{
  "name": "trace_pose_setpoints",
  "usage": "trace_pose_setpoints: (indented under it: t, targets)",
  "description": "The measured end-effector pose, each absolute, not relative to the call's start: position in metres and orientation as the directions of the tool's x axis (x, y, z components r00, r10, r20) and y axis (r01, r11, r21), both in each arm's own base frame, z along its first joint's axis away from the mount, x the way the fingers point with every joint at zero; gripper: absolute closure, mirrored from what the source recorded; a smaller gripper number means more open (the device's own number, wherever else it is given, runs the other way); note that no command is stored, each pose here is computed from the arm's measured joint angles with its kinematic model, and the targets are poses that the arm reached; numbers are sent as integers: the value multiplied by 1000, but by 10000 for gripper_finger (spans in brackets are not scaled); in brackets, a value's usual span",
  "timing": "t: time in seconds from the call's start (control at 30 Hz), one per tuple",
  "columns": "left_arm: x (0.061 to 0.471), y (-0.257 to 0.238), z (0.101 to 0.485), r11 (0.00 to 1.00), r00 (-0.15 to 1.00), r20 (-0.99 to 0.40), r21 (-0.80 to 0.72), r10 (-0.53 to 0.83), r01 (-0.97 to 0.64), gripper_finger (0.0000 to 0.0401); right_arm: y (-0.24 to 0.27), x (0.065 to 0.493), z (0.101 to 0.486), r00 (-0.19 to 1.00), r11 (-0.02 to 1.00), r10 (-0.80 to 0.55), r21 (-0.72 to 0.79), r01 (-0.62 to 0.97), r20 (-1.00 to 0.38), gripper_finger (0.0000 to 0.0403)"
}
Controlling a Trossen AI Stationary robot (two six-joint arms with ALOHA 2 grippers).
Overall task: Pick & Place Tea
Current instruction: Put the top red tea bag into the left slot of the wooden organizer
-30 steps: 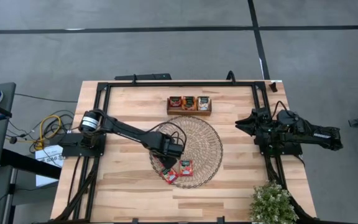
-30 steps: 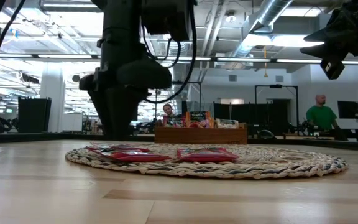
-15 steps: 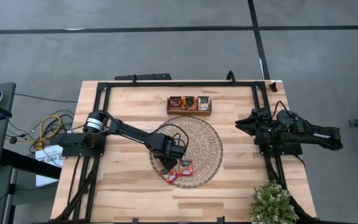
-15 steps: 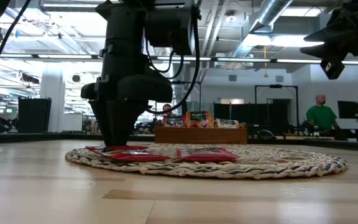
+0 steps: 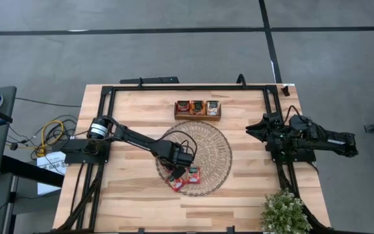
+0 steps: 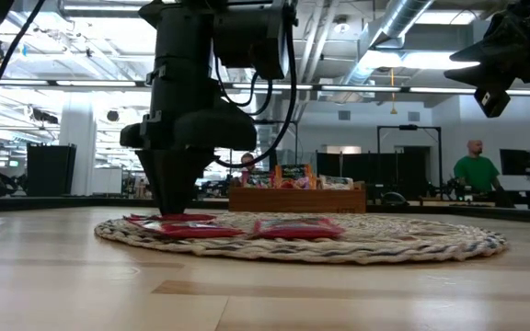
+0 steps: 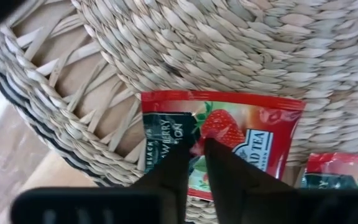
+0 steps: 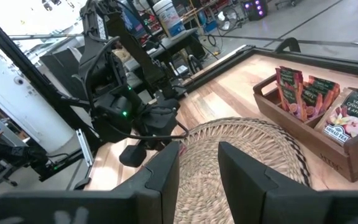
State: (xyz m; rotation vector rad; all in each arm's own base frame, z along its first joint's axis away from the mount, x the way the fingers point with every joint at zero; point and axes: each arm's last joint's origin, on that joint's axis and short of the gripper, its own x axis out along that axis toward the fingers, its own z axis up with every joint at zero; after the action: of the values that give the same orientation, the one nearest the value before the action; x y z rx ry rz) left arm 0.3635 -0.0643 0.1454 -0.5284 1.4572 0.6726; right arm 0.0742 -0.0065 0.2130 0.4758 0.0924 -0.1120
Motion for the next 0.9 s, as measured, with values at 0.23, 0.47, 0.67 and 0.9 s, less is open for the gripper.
trace_pose_setpoints:
  t: [0.23,0.47,0.67,0.9]
  targets:
    - [362,-63,145,711,-21,-993,98,117,-696,399,-6,74,213,990,883,-86,451,129,-114,300]
    - [363,-63,148,706,-39,-992,112,119,-699,399,-6,74,213,990,883,-86,451,129,-115,300]
    - [367,-63,171,722,-38,-991,121,130,-681,397,-6,74,213,990,883,-86,451,129,-115,300]
    - [367,-62,181,739,-28,-990,125,141,-662,346,-6,74,213,990,883,-86,451,129,-115,300]
